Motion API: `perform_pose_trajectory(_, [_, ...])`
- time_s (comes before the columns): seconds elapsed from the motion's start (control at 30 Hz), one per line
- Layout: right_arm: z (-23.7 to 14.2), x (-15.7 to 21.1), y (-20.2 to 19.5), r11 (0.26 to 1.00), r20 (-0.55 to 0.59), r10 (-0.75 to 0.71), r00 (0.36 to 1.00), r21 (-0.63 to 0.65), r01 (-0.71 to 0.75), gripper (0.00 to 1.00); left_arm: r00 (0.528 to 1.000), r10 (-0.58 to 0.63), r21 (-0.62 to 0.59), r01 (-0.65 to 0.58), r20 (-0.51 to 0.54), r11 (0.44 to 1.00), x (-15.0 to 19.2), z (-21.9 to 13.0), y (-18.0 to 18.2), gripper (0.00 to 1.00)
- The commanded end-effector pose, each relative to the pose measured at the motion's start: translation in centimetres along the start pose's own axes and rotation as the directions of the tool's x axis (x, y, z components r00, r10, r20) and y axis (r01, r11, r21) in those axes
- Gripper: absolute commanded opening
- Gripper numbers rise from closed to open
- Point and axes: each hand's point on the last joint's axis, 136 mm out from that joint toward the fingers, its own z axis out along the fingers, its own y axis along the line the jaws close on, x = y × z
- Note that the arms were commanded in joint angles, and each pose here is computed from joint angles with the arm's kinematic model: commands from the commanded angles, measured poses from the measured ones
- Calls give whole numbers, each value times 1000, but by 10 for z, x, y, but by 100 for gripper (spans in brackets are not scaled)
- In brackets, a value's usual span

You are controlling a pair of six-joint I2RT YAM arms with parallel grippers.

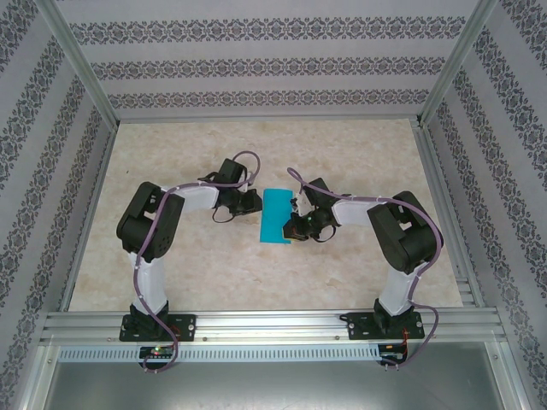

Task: Fold a paper plane with a square sheet of paper (pick it up from the middle)

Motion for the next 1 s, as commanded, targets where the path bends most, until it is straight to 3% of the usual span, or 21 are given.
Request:
perform_pose_trajectory(0.0, [5, 52, -69, 953, -115, 172, 978, 271, -136, 5, 999, 26, -134, -22, 29, 991, -15, -8, 26, 14])
perform_pose_trajectory(0.13, [3, 40, -52, 967, -84, 141, 986, 224, -120, 5, 999, 31, -86, -27, 43, 996, -17, -21, 10, 16])
perform_pose_trajectory(0.27, [-11, 6, -9, 991, 16, 72, 997, 110, -73, 10, 998, 2, 11, -3, 59, 1000, -6, -35, -10, 19])
perform_pose_trajectory(0.43, [-45, -39, 44, 1000, 197, -1, 980, 0, 1, 27, 998, -41, 108, 35, 51, 994, 16, -41, -30, 25])
perform_pose_trajectory(0.73, [-61, -69, 7, 978, 291, -15, 957, 204, -47, 35, 994, -111, 216, 106, 11, 971, 47, -28, -57, 25])
perform_pose_trajectory(0.97, [-48, -76, -4, 975, 253, -13, 967, 220, -44, 37, 992, -122, 224, 128, -37, 966, 58, -11, -68, 24])
